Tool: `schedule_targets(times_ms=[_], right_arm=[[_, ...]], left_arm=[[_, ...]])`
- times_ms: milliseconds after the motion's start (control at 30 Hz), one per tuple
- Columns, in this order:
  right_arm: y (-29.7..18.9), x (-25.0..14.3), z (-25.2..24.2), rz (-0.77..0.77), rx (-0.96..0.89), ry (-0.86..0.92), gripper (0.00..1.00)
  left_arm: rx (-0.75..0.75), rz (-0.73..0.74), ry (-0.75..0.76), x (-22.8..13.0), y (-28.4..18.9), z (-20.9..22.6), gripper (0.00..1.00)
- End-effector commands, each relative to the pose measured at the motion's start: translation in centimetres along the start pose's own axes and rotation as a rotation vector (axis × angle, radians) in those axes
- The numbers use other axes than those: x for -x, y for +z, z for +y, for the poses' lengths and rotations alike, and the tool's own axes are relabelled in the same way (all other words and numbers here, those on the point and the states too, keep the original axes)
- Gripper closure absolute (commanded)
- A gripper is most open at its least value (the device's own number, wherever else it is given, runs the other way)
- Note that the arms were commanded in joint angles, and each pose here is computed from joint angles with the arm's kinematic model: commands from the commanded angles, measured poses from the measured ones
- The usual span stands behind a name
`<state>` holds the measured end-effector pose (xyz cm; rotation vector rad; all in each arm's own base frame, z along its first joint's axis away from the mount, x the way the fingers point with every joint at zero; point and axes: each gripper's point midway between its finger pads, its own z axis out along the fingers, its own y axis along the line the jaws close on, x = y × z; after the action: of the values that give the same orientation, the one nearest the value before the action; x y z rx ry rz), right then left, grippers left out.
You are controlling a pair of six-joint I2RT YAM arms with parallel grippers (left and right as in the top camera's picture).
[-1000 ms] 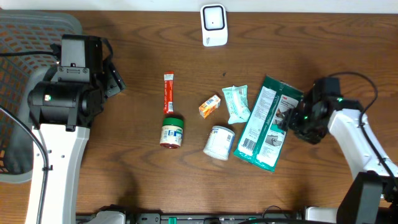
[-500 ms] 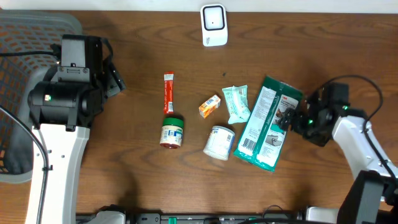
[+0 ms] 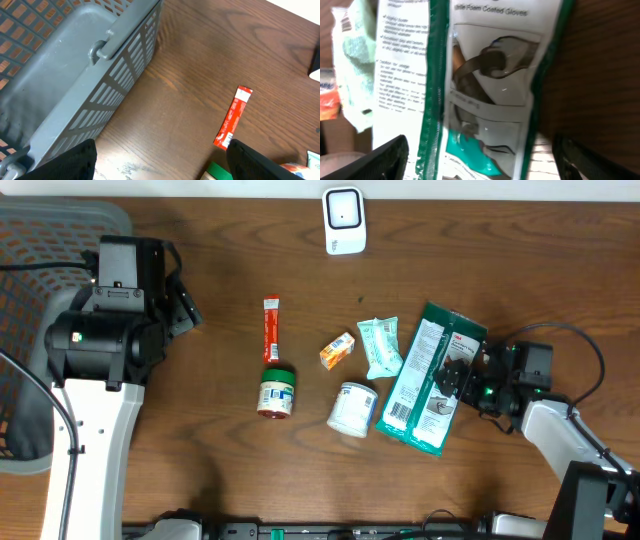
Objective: Scan the item barcode
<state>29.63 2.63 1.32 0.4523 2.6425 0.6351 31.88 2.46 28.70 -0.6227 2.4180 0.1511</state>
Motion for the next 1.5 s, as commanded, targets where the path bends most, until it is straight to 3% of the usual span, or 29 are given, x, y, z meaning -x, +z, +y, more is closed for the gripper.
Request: schedule_targets(times_ms=[0, 267, 367, 500, 667, 900, 1167, 1467], right_arm=[[1.4, -4.8, -1.0, 0.132, 0.005, 0.073, 0.16], [1.5, -4.0, 1.0, 0.112, 0.112, 0.047, 0.43], [1.5, -3.9, 1.1, 0.106, 0.116, 0.043, 0.69], [1.4, -3.7, 1.3, 0.102, 0.127, 0.040, 0.83], [0.7, -3.3, 2.0, 0.080, 0.151, 0.020, 0.79], [0.1, -2.9, 2.3, 0.057, 0.150, -0.008, 0.48], [0.2, -4.0, -0.3, 0.087, 0.010, 0.025, 0.40], [0.2, -4.0, -0.3, 0.086, 0.008, 0.024, 0.38]], left_arm=[[0.009, -0.005, -0.010, 0.3, -0.1, 0.2, 0.17], [0.009, -0.005, -0.010, 0.3, -0.1, 0.2, 0.17], [0.009, -0.005, -0.010, 0.3, -0.1, 0.2, 0.17], [0.009, -0.005, -0.010, 0.3, -0.1, 0.2, 0.17], [0.009, -0.005, -0.010, 0.3, -0.1, 0.2, 0.17], [0.009, -0.005, -0.010, 0.3, -0.1, 0.2, 0.17], [0.008, -0.006, -0.011, 0.3, -0.1, 0.2, 0.17], [-0.045, -0.100, -0.046, 2.7, 0.0, -1.1, 0.17]])
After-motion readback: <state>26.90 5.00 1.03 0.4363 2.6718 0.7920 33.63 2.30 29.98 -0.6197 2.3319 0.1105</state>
